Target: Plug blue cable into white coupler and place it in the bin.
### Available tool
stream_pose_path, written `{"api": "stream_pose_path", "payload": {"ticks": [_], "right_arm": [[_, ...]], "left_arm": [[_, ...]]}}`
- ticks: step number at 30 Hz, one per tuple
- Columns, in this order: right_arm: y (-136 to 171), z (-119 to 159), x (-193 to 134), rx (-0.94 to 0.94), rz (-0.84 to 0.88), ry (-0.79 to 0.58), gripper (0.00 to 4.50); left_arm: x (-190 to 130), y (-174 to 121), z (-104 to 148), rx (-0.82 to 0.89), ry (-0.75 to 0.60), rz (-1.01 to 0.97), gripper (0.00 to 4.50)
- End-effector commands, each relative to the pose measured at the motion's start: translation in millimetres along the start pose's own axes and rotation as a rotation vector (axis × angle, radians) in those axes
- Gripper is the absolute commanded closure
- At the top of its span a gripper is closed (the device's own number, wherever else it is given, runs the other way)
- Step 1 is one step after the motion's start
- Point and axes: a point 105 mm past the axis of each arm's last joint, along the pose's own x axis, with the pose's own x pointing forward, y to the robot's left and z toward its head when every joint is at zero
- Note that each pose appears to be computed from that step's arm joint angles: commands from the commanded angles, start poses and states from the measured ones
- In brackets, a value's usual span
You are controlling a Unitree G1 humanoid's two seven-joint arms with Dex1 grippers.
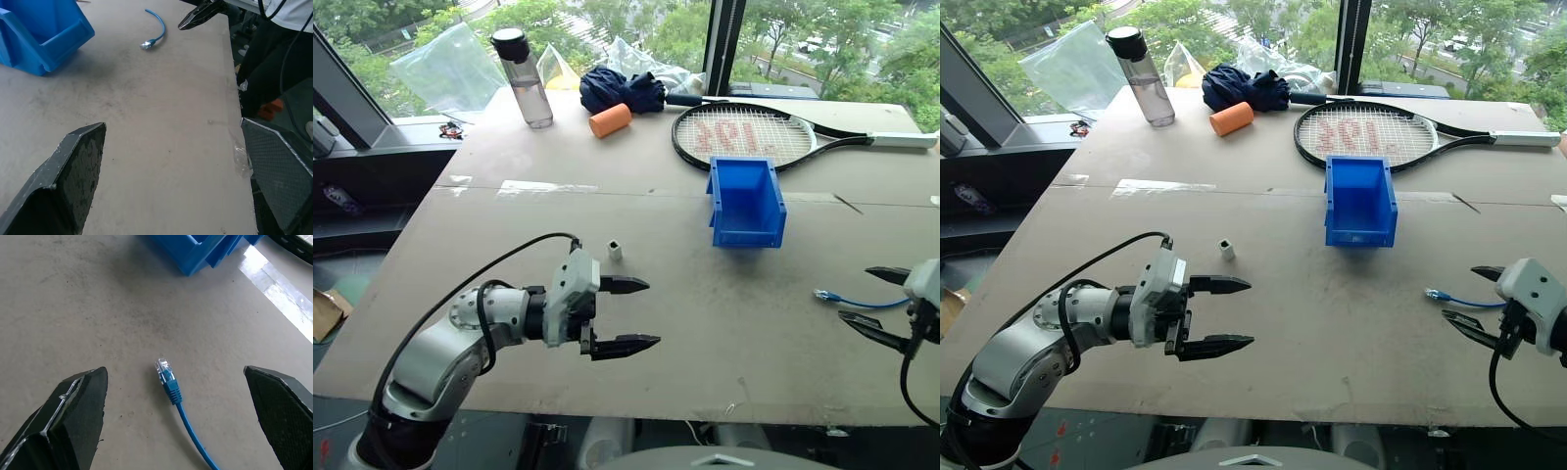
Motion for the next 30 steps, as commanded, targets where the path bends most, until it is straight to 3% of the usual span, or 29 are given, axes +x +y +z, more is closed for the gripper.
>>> {"api": "stream_pose_path", "payload": {"ticks": [1, 6, 7, 8, 9, 10, 12, 16, 21, 24, 30], "right_arm": [[-13.9, -3.7, 15.1, 0.016, 0.069, 0.055, 0.0], [-19.4, -5.2, 36.4, 0.085, 0.15, 0.095, 0.0], [-19.1, -7.6, 40.2, 0.084, 0.162, 0.108, 0.49], [-17.9, -12.8, 44.3, 0.083, 0.176, 0.127, 0.65], [-15.5, -18.3, 47.8, 0.084, 0.194, 0.146, 1.39], [-14.2, -25.1, 52.2, 0.087, 0.2, 0.161, 1.62], [-13.1, -33.2, 57.0, 0.097, 0.202, 0.173, 2.97], [-9.8, -33.3, 56.5, 0.095, 0.216, 0.159, 4.3], [8.9, 3.3, 64.4, 0.043, 0.274, 0.047, 4.42], [37.6, 51.8, 85.5, 0.081, 0.351, -0.089, 4.42], [76.0, 93.2, 139.3, -0.017, 0.424, -0.043, 4.42]], "left_arm": [[0.1, -10.1, 5.2, 0.047, 0.001, -0.048, 0.04], [-0.4, -12.3, 3.7, 0.052, 0.0, -0.037, 0.04], [-0.2, -12.5, 3.5, 0.053, 0.0, -0.033, 0.0], [0.0, -12.3, 3.3, 0.053, -0.001, -0.026, 0.0], [0.0, -12.3, 2.8, 0.053, -0.001, -0.02, 0.0], [-0.4, -10.5, 1.9, 0.053, 0.001, -0.006, 0.0], [-1.9, -6.5, 0.9, 0.055, 0.004, 0.017, 0.0], [-4.6, -3.2, 0.4, 0.055, 0.004, 0.036, 0.0], [-8.7, 0.5, -3.4, 0.044, 0.004, 0.048, 0.0], [-11.7, 6.5, -4.7, 0.035, -0.001, 0.07, 0.0], [-16.8, 26.8, -3.9, 0.089, 0.003, 0.122, 0.0]]}}
